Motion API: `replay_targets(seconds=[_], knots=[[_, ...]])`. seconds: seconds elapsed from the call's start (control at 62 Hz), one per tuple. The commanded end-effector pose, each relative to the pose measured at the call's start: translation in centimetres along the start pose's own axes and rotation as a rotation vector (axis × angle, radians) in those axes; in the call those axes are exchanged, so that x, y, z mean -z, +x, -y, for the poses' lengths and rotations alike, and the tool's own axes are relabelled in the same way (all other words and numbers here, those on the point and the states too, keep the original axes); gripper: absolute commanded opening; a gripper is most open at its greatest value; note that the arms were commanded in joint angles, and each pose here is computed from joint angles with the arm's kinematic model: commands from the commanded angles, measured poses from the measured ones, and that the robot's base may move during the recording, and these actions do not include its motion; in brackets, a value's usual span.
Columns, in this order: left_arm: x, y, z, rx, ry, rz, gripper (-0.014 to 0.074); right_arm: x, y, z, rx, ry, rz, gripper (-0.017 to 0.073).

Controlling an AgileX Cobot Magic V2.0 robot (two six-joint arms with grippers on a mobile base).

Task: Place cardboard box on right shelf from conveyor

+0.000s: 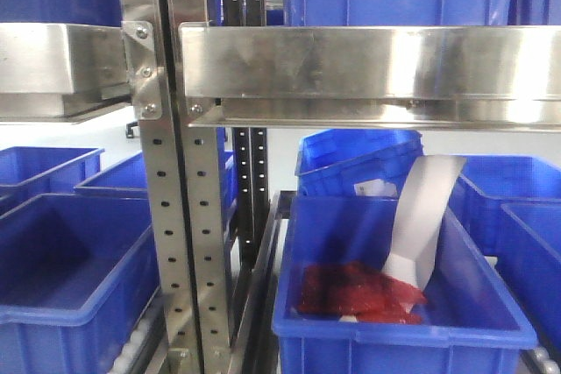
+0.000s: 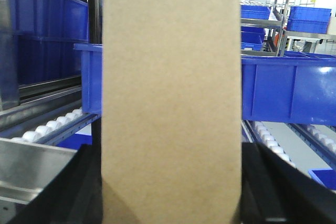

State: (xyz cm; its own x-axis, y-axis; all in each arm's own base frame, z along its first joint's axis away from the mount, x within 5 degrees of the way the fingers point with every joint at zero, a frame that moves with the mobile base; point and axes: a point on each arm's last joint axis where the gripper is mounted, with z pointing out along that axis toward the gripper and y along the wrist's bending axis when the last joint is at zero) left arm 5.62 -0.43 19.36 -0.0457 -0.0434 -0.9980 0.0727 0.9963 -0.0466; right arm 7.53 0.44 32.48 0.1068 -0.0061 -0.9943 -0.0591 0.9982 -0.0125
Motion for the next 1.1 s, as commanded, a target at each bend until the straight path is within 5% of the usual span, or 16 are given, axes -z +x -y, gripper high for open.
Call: replay_targets(seconds=[0.0, 1.081], knots=[[0.04, -0.48, 0.01, 0.003, 0.004, 0.084, -0.0116, 0.11, -1.95, -0.07, 0.018, -0.007, 0.128, 0.0051], [0.04, -0.48, 0.01, 0.003, 0.004, 0.084, -0.0116, 0.11, -1.95, -0.07, 0.018, -0.007, 0.128, 0.0051]])
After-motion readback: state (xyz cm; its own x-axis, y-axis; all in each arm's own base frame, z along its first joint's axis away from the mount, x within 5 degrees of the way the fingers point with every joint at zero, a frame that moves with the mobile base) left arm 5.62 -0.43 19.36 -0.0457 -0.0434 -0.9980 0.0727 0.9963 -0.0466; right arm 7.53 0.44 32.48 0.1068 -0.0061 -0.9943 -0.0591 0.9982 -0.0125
